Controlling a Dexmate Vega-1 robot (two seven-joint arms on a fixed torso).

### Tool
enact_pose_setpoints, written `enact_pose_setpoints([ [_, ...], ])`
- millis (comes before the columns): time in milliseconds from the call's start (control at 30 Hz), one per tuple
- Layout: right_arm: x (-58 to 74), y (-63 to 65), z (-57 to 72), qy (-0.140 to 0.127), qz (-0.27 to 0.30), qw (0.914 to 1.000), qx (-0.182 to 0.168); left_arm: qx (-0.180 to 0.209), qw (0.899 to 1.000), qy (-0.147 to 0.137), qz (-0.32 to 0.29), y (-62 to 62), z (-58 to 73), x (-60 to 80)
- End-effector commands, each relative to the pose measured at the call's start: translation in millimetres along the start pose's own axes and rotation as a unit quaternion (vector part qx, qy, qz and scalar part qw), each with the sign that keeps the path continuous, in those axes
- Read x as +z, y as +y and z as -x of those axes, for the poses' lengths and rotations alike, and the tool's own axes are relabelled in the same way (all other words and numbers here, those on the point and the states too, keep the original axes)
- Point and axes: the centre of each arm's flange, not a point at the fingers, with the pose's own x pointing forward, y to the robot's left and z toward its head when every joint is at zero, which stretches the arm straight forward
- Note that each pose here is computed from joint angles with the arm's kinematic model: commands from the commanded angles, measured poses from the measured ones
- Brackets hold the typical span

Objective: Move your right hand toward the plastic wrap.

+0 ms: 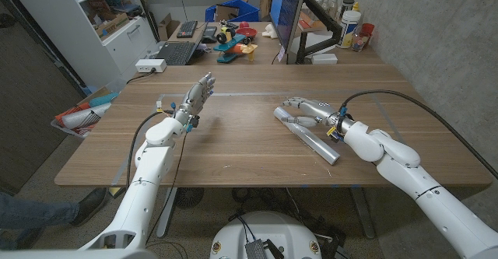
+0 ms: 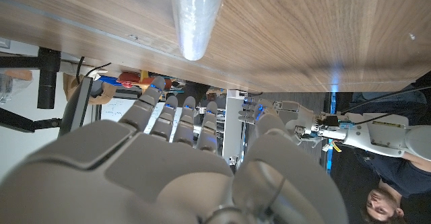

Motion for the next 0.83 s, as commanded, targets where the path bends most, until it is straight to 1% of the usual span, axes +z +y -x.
enact_pose_setpoints([
  [33,2.3,4.1,0.2,0.007,0.026,0.9996,0.012,-0.003,1.000,0.002,0.001,-0.7,-2.8,-2.7],
  [267,3.5,5.2,-0.2,0.008,0.034,0.9993,0.015,-0.005,1.000,0.002,0.001,-1.4,-4.2,-3.2],
  [433,6.0,6.2,-2.2,0.007,0.045,0.9987,0.024,-0.004,1.000,-0.003,0.002,-1.3,-3.3,-2.5],
  [667,6.9,4.9,-4.7,0.003,0.039,0.9990,0.023,-0.002,1.000,-0.004,0.002,-0.2,-1.0,-1.6],
  [833,6.4,6.5,-5.9,0.001,0.039,0.9990,0.023,-0.002,1.000,-0.005,0.004,-1.2,-1.2,-4.0],
])
